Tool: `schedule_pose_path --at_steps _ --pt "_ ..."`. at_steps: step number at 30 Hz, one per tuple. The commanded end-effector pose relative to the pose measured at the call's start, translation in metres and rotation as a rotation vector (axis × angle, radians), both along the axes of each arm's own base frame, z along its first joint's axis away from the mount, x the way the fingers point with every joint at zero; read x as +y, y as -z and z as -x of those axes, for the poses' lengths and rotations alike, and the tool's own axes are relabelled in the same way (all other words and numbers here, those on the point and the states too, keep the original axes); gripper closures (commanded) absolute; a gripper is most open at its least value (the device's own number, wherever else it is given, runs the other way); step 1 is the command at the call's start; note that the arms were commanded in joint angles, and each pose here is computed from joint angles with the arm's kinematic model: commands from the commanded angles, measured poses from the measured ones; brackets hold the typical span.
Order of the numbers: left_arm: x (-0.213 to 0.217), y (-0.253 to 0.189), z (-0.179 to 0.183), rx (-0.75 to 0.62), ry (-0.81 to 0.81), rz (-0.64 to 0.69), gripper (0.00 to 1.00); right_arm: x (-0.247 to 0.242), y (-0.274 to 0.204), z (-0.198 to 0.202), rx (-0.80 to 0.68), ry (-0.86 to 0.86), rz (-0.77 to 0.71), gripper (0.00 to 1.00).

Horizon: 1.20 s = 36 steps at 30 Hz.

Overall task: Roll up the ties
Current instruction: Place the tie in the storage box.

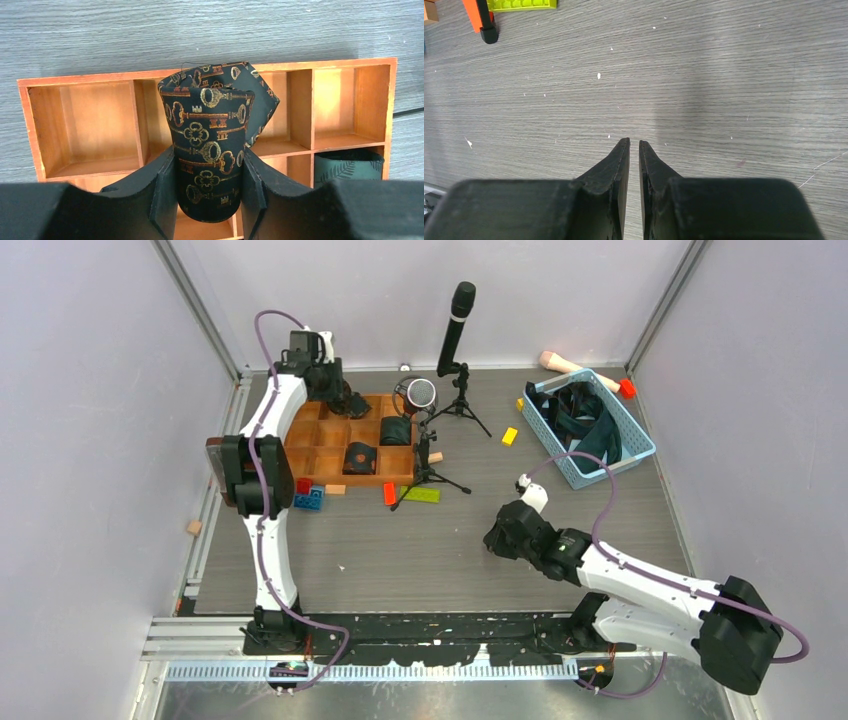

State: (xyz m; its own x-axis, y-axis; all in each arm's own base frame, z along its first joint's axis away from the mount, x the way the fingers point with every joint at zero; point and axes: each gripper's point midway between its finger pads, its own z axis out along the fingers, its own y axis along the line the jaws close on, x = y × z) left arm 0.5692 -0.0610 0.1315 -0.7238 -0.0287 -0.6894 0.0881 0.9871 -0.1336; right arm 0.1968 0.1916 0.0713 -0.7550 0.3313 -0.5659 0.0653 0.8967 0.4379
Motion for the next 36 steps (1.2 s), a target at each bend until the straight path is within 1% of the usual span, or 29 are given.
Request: schedule_pose_path --at_steps 1,6,17,20,27,31,36 --pt "0.009 -0.004 -0.007 -0.026 -0.037 -0.027 0.57 0.009 -0.016 -0.01 -0.036 0.003 -0.036 0.81" --pt "0.02 0.011 -0.008 0.004 -0.082 -0.068 0.57 0.007 -0.02 -0.011 -0.055 0.011 -0.041 0.81" --pt "0.018 0.035 -0.01 0.051 -0.085 -0.069 0.56 0.004 -0.018 -0.01 -0.054 0.017 -0.04 0.8" --pt "0.024 0.039 -0.011 0.054 -0.108 -0.097 0.54 0.003 -0.018 -0.01 -0.054 0.018 -0.041 0.8" --pt "0.015 0.053 -0.011 0.074 -0.085 -0.119 0.53 0.001 -0.016 -0.011 -0.051 0.022 -0.036 0.8" --pt "0.008 0.055 -0.012 0.075 -0.07 -0.139 0.47 0.0 -0.016 -0.01 -0.05 0.024 -0.038 0.8" --pt "0.005 0.045 -0.012 0.057 -0.069 -0.142 0.34 -0.001 -0.017 -0.011 -0.055 0.027 -0.041 0.8"
